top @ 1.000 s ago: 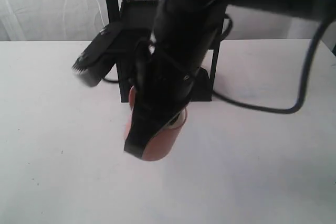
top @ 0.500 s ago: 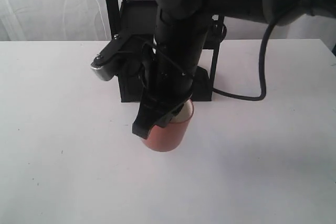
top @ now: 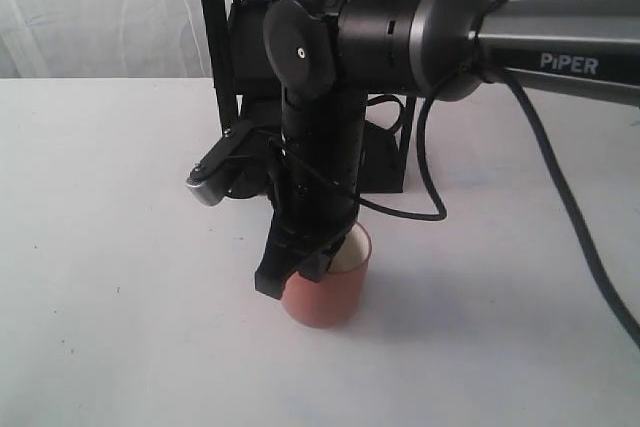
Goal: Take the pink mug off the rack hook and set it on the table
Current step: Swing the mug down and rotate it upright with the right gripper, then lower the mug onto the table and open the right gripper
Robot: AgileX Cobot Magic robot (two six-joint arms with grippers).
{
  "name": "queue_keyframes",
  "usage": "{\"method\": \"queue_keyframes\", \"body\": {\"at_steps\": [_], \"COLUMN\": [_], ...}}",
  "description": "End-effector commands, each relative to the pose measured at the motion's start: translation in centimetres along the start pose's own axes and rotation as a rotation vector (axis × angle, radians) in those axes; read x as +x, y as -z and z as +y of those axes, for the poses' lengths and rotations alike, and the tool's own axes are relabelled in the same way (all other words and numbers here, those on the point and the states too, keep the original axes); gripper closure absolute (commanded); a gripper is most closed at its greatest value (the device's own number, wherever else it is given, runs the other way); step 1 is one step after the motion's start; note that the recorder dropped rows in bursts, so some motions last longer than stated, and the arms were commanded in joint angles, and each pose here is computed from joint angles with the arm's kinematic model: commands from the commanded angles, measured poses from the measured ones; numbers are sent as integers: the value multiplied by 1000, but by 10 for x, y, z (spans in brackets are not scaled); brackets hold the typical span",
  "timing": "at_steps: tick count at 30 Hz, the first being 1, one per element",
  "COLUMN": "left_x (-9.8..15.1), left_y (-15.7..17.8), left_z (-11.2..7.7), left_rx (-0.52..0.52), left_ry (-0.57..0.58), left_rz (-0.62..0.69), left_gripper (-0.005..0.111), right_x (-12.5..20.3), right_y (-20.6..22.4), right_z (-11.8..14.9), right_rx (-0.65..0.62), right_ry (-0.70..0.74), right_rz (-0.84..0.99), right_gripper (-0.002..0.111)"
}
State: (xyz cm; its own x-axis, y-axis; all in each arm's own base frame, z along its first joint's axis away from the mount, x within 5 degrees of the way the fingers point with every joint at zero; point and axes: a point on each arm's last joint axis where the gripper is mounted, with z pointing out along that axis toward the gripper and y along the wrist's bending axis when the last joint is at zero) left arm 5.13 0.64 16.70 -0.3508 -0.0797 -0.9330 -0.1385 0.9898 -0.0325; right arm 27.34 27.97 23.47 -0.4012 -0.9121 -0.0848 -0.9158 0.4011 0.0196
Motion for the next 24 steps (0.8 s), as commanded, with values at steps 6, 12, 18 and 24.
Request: {"method": "queue_keyframes", "body": {"at_steps": [6,12,18,24], "left_x": [1,1,1,1], "left_y": [0,0,0,0], "left_z": [0,0,0,0], "left_rx": [3,3,3,3], "left_ry": [3,3,3,3], "left_rz": [-3,-3,-3,-3], "left_gripper": [107,107,107,107], "right_x": [-9,-14,-14,-14], "right_y": [4,5,4,0], "right_z": [-6,-6,-6,-6], "right_rx": [40,42,42,34], "right_ry": [5,-4,-4,-4], "right_rz": [-103,-162,-162,-140], "right_gripper": [108,108,108,108]}}
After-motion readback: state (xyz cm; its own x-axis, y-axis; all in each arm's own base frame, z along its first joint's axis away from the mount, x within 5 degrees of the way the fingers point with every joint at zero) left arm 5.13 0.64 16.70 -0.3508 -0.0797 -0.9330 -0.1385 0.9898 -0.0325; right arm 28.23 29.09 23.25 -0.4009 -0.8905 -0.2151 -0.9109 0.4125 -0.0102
